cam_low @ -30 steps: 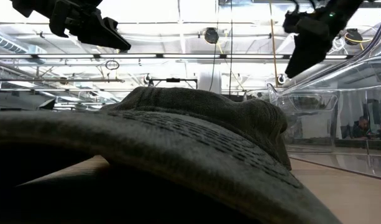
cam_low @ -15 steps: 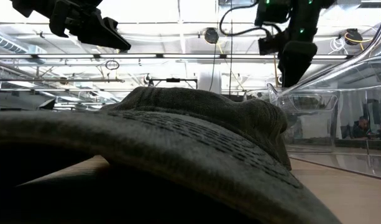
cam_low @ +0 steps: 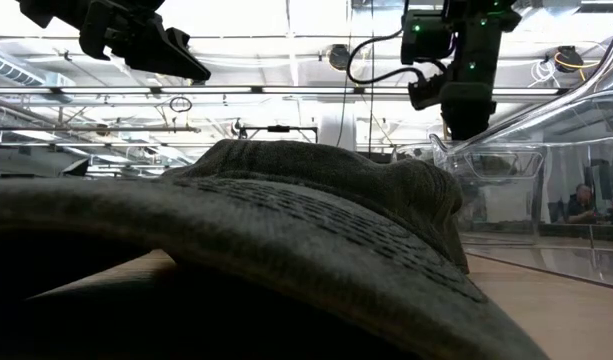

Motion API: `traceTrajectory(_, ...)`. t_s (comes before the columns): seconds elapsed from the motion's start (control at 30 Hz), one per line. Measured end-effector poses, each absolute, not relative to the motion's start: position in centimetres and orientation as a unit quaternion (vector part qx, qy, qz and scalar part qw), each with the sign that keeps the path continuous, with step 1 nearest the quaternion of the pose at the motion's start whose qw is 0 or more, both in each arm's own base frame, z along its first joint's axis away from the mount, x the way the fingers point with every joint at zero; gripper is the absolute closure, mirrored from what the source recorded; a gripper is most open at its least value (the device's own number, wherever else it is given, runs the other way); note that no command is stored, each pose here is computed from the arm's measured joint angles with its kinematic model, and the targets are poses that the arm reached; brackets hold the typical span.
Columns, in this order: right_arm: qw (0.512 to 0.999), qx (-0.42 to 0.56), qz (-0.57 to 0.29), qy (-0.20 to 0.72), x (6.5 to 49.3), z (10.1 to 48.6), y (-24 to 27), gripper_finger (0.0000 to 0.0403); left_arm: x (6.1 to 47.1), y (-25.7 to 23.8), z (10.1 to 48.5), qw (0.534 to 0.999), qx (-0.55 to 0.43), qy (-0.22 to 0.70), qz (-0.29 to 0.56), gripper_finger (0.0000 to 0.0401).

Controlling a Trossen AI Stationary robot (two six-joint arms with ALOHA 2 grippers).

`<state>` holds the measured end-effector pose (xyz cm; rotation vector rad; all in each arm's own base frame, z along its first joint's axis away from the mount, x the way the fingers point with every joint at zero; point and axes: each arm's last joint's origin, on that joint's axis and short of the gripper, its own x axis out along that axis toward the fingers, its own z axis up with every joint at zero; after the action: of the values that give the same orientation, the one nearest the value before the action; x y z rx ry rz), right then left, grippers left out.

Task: Pick & Place hat
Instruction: Put the left black cap into the top transparent bin

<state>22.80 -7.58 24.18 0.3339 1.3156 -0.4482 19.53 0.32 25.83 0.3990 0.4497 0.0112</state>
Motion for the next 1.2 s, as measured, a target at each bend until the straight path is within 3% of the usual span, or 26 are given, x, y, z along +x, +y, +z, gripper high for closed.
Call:
traceTrajectory(0.07, 0.763, 0.148, -0.192, 0.598, 22.9, 24.3, -7.6, 0.0372, 19.5, 0.3, 25.8, 0.955, 0.196, 0.221, 0.006, 0.0329)
traceTrajectory(0.13, 0.778, 0.121, -0.176, 0.591, 23.1, 24.6, -7.3, 0.0392, 19.5, 0.3, 25.8, 0.955, 0.196, 0.221, 0.005, 0.0329)
traceTrajectory(0.33, 0.816, -0.006, -0.092, 0.570, 24.0, 25.2, -5.7, 0.0401, 19.5, 0.3, 25.8, 0.955, 0.196, 0.221, 0.005, 0.0329)
traceTrajectory(0.6, 0.812, -0.130, 0.008, 0.569, 24.4, 25.3, -4.0, 0.0402, 19.5, 0.3, 25.8, 0.955, 0.196, 0.221, 0.005, 0.0329)
traceTrajectory(0.8, 0.804, -0.150, 0.017, 0.575, 24.1, 24.3, -4.0, 0.0403, 19.5, 0.3, 25.8, 0.955, 0.196, 0.221, 0.005, 0.0329)
traceTrajectory(1.0, 0.776, -0.214, -0.036, 0.593, 23.5, 21.2, -4.3, 0.0403, 19.5, 0.3, 25.8, 0.955, 0.196, 0.221, 0.005, 0.0329)
traceTrajectory(1.2, 0.785, -0.222, -0.029, 0.578, 23.4, 20.0, -3.7, 0.0403, 19.5, 0.3, 25.8, 0.955, 0.196, 0.221, 0.005, 0.0329)
